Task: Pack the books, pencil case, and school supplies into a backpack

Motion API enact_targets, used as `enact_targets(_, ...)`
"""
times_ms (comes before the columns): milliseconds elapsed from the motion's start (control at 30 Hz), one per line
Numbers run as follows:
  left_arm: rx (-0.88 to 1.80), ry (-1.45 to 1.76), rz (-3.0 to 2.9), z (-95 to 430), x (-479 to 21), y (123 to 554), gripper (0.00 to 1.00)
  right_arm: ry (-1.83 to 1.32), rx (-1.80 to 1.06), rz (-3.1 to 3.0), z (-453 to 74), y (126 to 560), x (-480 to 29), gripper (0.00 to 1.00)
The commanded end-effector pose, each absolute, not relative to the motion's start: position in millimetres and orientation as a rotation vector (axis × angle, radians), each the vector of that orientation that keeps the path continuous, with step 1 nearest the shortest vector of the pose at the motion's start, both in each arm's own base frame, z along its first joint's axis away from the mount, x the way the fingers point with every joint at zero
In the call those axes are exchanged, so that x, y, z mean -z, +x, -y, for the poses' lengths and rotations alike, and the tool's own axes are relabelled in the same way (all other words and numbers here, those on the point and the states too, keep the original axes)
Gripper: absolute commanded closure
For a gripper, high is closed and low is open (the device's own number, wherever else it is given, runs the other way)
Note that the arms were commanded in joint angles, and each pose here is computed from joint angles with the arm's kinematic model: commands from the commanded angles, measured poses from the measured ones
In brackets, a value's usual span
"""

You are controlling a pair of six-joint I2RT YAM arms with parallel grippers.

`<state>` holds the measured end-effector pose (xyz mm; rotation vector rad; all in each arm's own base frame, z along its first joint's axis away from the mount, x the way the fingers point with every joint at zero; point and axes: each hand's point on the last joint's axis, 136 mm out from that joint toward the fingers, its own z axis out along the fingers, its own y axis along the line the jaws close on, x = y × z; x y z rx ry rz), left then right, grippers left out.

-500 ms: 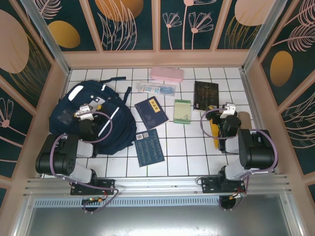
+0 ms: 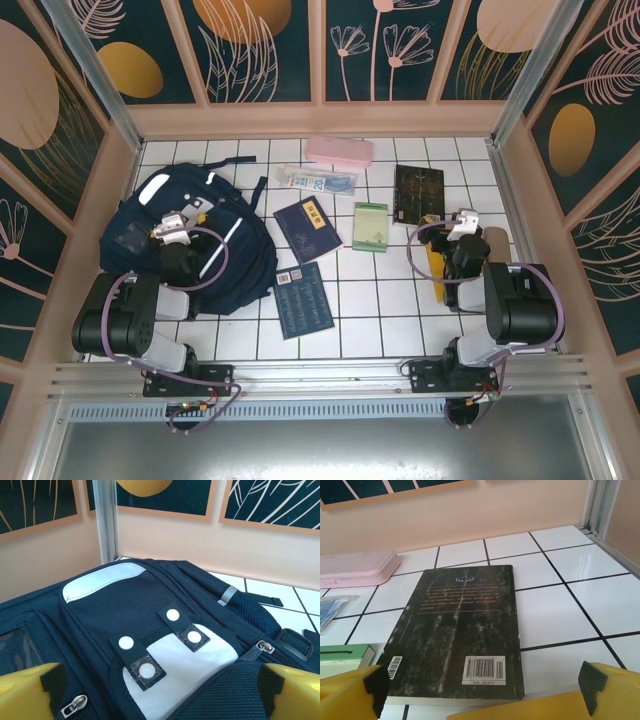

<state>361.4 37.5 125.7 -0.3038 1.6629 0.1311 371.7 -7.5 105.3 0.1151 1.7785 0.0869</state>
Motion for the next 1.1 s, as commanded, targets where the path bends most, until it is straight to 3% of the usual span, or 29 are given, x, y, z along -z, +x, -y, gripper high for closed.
enact_targets(0,-0.152,-0.312,-1.615,-42.5,-138.4,366.3,0.01,0.092,-0.089,-1.720,7.5,378.9,-121.2,0.01)
enact_targets(433,-0.151,-0.312,-1.617,-42.4,-138.5,366.4,0.01,0.093,-0.093,-1.722,7.3,379.3,-121.0,0.01)
enact_targets(633,-0.178,-0.336,-1.689,-45.7,-164.4,383.7,0.01,0.149,-0.063,-1.739,16.1,383.0,-130.2,0.01)
enact_targets(833,-0.112,-0.629,-1.776,-59.2,-207.3,390.9,0.01,0.326,-0.034,-1.736,36.7,386.3,-171.3,0.01)
enact_targets(1067,0.111,-0.638,-1.942,-26.5,-221.0,404.9,0.02,0.650,-0.277,-1.635,47.2,385.9,-222.7,0.01)
